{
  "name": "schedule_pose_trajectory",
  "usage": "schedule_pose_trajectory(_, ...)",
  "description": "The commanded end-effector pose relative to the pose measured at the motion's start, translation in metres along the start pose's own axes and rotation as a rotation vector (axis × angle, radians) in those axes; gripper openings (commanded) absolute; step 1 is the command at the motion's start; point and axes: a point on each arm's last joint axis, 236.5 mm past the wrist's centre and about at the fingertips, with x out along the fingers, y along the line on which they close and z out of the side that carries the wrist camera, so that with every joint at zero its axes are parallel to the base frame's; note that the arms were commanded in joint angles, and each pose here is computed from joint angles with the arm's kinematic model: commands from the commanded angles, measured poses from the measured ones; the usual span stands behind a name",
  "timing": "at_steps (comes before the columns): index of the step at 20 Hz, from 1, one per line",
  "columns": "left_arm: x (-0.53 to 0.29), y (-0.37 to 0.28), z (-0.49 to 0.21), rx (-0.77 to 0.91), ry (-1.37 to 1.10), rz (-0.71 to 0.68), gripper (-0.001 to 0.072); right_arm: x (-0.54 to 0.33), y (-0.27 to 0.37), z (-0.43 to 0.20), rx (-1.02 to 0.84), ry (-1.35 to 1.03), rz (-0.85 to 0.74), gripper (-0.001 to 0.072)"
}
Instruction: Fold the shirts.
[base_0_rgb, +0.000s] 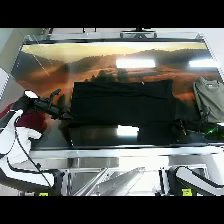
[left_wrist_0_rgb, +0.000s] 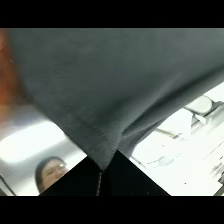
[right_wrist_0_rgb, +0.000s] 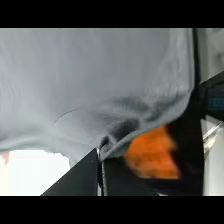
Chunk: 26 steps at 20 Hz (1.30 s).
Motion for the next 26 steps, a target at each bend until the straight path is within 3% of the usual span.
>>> schedule_pose_trajectory(1,-0.013,0.012,0.0,-0.045,-0.026,-0.017,0.0017,-0.017,0.003,0.028,-0.015,-0.074,-0.029,0.0024)
schedule_pose_trajectory(7,-0.026,-0.02,0.034,-0.007,-0.156,-0.136,0.0017,-0.026,0.063,0.083,-0.112,-0.227,0.095,0.0024)
schedule_pose_trajectory(15,-0.087,-0.057,0.134,0.202,-0.419,-0.011,0.0019,0.026,0.135,0.163,-0.237,-0.231,0.174,0.0024)
schedule_pose_trajectory(21,-0.043,-0.041,0.182,0.199,-0.352,-0.035,0.0016,0.068,0.134,0.219,-0.249,-0.227,0.198,0.0025)
schedule_pose_trajectory(26,-0.009,-0.022,0.215,0.208,-0.327,-0.042,0.0016,0.1,0.104,0.228,-0.284,-0.202,0.172,0.0028)
